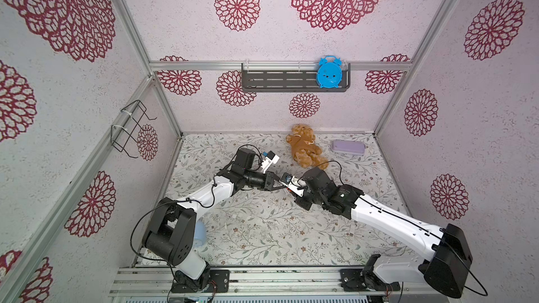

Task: Close the usb drive cover
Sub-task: Close the cover of the USB drive.

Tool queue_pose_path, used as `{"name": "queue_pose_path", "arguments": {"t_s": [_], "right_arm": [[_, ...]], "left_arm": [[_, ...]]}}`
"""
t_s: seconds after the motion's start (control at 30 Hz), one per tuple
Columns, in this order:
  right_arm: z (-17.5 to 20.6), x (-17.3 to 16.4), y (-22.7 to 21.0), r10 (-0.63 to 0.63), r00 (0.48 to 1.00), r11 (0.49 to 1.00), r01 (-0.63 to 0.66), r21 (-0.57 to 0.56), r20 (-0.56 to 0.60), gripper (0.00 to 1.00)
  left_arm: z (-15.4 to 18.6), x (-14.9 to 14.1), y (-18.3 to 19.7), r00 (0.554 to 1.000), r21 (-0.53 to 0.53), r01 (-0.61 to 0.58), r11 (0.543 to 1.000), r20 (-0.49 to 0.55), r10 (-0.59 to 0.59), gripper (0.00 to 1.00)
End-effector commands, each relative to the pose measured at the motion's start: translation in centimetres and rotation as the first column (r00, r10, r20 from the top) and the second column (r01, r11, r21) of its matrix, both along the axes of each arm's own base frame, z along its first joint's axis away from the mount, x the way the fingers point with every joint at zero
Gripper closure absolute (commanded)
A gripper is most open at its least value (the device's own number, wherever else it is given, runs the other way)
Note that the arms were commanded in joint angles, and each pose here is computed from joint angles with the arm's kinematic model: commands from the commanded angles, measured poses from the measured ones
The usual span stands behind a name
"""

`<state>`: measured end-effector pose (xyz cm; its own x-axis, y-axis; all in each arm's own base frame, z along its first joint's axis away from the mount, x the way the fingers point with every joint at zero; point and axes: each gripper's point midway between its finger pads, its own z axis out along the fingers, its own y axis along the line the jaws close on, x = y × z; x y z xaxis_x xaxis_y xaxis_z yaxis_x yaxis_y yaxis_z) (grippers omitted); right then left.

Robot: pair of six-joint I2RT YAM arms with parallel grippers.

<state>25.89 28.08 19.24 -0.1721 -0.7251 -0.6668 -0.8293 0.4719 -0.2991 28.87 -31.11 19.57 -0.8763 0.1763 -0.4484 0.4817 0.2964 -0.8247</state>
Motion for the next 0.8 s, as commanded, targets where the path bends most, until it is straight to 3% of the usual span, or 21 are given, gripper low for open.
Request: {"name": "queue_pose_path", "arguments": {"t_s": [0.0,0.77], "right_arm": [[5.3,0.9,2.2,0.030,0.993,0.991,-0.044,0.125,0.114,0.80],[10.8,1.8,4.7,0.018,0.980,0.940,-0.084,0.332,0.196,0.80]], "left_arm": [[-0.6,-1.3,-0.8,0.998,0.006,0.058,0.998,-0.030,-0.058,0.90],[-0.4,-2.2,-1.9,0.994,-0.051,0.094,0.994,-0.049,-0.097,0.90]]}}
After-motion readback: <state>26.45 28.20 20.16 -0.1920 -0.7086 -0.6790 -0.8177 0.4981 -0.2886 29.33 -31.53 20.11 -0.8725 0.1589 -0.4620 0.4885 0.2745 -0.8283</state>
